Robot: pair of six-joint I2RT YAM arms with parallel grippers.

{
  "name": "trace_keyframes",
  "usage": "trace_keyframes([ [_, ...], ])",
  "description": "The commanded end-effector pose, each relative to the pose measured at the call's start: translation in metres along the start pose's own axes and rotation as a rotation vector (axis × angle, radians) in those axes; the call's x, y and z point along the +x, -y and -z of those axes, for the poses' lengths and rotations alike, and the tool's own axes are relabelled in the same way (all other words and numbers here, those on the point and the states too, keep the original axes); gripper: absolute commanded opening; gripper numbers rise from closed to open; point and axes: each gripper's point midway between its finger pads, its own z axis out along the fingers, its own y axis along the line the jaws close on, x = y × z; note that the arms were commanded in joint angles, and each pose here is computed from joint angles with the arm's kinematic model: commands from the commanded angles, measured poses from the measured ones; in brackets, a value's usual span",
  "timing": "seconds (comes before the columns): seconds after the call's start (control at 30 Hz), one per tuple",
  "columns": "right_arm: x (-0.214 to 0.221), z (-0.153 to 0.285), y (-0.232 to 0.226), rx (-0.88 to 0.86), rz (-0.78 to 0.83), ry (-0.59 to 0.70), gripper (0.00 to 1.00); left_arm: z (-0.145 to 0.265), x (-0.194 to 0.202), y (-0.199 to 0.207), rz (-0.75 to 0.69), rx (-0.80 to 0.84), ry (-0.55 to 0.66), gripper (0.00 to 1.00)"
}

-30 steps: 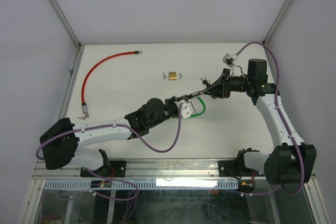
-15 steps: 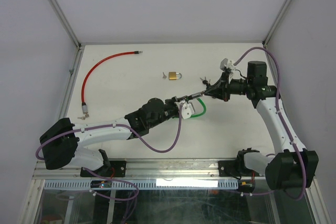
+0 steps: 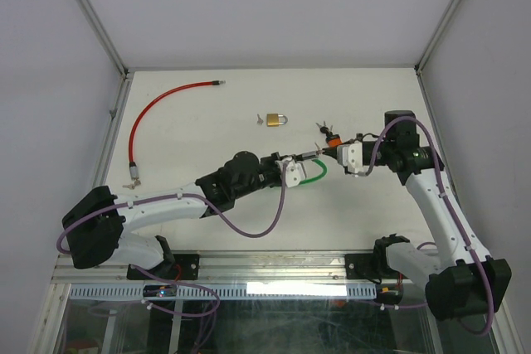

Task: Lock with the key
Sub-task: Lock the lock.

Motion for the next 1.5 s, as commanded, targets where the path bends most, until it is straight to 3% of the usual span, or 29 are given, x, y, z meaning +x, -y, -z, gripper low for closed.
trace_keyframes([
  [0.0,0.006,-0.002,-0.004,-0.059,0.272,-0.042,0.00,0.000,0.014,0.022,0.088,0.129,-0.040,0.00],
  [0.23,0.013,0.004,0.008,-0.065,0.440,-0.114,0.00,0.003,0.009,0.014,0.137,0.168,-0.004,0.00],
  [0.37,0.015,0.009,0.017,-0.051,0.452,-0.162,0.00,0.006,0.012,0.008,0.181,0.198,0.009,0.00],
  [0.73,-0.002,0.017,0.032,0.030,0.300,-0.145,0.00,0.005,0.023,0.006,0.237,0.245,0.003,0.00],
  [0.9,-0.006,0.013,0.026,0.033,0.218,-0.099,0.00,0.004,0.010,0.005,0.292,0.264,0.033,0.00],
  [1.07,0.001,0.007,0.017,0.036,0.161,-0.081,0.00,0.009,-0.005,-0.002,0.337,0.249,0.066,0.19],
  [1.17,0.006,0.006,0.015,0.036,0.151,-0.093,0.00,0.012,-0.012,-0.005,0.347,0.239,0.084,0.26],
  [1.47,0.010,0.005,0.019,0.050,0.118,-0.113,0.00,0.028,-0.028,-0.024,0.322,0.150,0.150,0.66],
])
